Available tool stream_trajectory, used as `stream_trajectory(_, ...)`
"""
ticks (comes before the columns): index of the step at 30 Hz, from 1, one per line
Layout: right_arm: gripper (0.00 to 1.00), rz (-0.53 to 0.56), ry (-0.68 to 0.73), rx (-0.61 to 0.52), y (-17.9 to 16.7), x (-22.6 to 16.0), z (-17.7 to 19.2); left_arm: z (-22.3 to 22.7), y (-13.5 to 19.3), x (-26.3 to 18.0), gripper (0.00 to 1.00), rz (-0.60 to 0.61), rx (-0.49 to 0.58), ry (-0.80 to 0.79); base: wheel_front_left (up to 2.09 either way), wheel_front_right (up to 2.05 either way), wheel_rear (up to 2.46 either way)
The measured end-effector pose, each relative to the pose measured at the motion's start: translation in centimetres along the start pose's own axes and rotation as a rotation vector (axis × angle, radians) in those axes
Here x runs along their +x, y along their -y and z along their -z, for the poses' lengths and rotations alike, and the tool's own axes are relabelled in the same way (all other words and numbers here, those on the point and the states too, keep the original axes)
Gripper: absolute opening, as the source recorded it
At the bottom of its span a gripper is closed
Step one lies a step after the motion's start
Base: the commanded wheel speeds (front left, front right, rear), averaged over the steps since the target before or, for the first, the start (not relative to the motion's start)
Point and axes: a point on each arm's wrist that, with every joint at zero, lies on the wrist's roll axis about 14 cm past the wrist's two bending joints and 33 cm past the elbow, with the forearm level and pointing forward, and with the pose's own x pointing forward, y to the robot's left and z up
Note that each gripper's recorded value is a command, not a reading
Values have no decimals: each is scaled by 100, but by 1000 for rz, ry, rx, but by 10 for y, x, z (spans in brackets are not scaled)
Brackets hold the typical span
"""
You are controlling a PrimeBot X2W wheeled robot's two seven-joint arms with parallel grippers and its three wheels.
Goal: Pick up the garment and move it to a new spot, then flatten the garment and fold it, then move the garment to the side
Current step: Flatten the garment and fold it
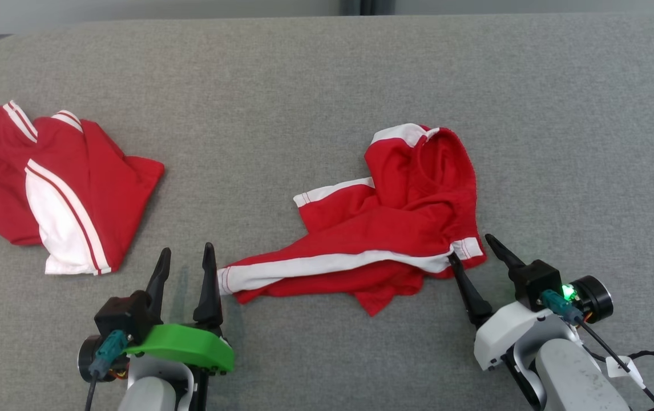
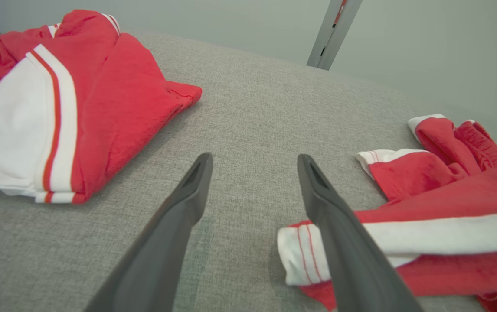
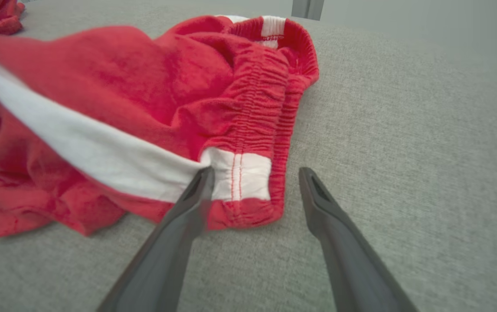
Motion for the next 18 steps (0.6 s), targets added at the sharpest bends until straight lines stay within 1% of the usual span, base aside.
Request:
stream_trajectory(3,100,-12,-12,3,-2,1,5,0,1,2,100,4,1,0,0,0,0)
stream_trajectory(4,75,-16,-15,5,-3,1,5,0,1,3,100,5,1,0,0,0,0)
stream_trajectory(5,65,-18,-14,7,-4,2,5,0,1,3,100,5,1,-1,0,0,0)
stream_trajectory(6,42,-20,-12,8,-5,2,5,1,1,3,100,5,2,-2,0,0,0)
stream_trajectory(7,42,-21,-9,8,-5,3,4,1,0,3,100,5,2,-2,0,0,0)
stream_trajectory(8,35,-21,-6,7,-5,3,3,1,0,3,100,5,2,-3,0,0,0)
stream_trajectory(11,31,-21,2,6,-4,3,1,2,0,3,100,5,2,-6,0,0,0)
stream_trajectory(13,13,-19,8,6,-4,3,-1,2,1,3,100,6,2,-6,0,0,0)
stream_trajectory(14,14,-15,11,7,-3,3,-2,2,1,3,100,6,2,-6,0,0,0)
stream_trajectory(16,21,-8,12,8,-1,1,-2,1,1,3,100,7,2,-5,0,0,0)
stream_trajectory(17,22,-5,13,8,0,0,-3,1,2,3,100,9,2,-4,0,0,0)
stream_trajectory(18,20,-1,14,8,1,0,-3,1,2,3,100,10,2,-3,0,0,0)
